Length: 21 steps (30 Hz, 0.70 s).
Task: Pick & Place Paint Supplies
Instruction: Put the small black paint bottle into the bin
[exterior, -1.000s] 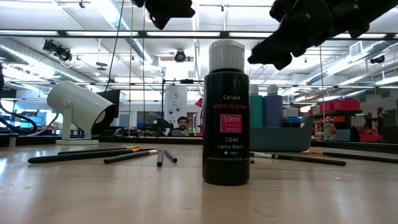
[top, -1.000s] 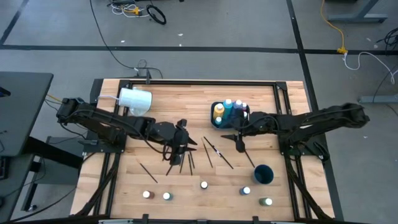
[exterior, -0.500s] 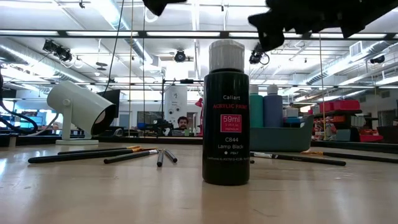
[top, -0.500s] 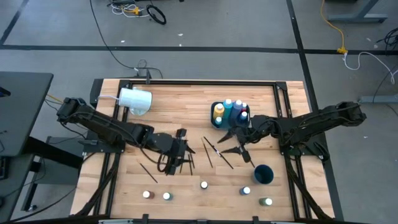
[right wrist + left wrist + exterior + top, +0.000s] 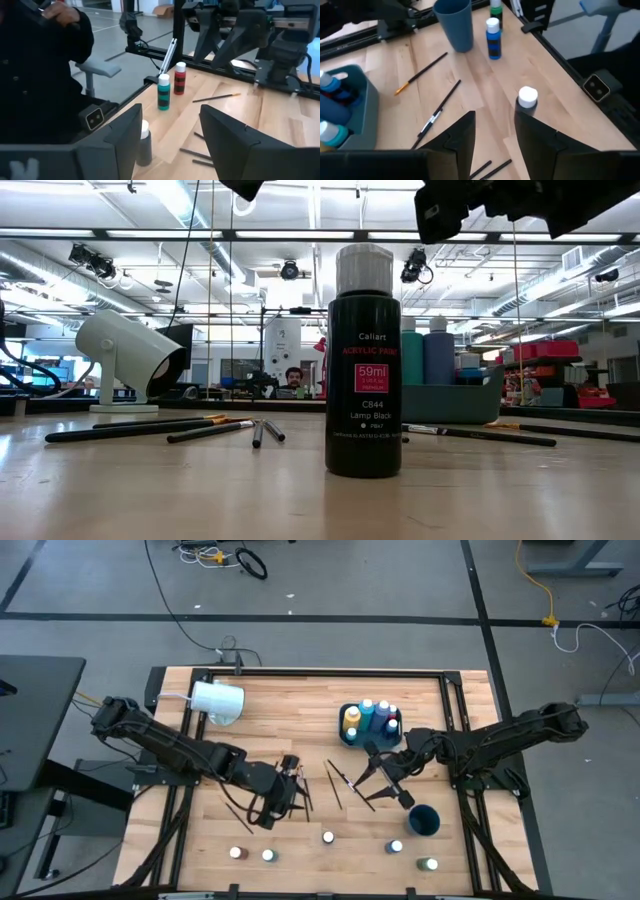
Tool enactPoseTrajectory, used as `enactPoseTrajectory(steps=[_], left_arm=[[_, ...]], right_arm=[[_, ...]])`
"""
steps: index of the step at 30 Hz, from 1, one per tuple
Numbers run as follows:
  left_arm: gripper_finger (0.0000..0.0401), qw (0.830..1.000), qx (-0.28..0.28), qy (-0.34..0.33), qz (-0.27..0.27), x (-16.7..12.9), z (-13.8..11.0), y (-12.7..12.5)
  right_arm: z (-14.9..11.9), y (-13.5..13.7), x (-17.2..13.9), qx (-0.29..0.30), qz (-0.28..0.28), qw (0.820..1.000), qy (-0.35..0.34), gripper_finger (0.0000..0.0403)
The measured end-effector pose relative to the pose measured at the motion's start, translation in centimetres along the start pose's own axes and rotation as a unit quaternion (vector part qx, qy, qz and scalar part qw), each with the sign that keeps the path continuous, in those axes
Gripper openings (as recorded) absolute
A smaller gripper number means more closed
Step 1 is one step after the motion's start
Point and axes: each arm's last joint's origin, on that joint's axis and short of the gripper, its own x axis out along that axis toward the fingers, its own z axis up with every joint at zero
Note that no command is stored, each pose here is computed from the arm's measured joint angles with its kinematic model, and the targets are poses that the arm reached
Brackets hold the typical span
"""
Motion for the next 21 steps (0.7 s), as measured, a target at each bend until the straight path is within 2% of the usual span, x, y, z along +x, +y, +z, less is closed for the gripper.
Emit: enactPoseTrajectory(steps=[5, 9, 14, 17, 21], left_arm=[[0.0144, 1.000, 0.005, 0.014, -0.001, 0.0, -0.3, 0.0], [0.0144, 0.999, -0.004, 0.050, -0.002, -0.1, -1.0, -0.1], [0.0144, 0.997, 0.000, 0.070, 0.019, -2.6, -1.1, 0.3], [0.0144, 0.998, 0.008, 0.058, 0.030, -4.6, -0.9, 0.6], [0.0144, 0.999, 0.017, 0.007, 0.030, -6.7, -2.5, 0.6]], right_arm=[[0.0, 0.0, 0.0, 0.001, -0.007, 1.000, 0.001, 0.0203], [0.0, 0.0, 0.0, 0.001, -0.007, 1.000, 0.001, 0.0203], [0.0, 0.0, 0.0, 0.002, -0.008, 1.000, 0.001, 0.0203], [0.0, 0.0, 0.0, 0.002, -0.008, 1.000, 0.001, 0.0203], [0.0, 0.0, 0.0, -0.002, -0.010, 1.000, 0.001, 0.0203]])
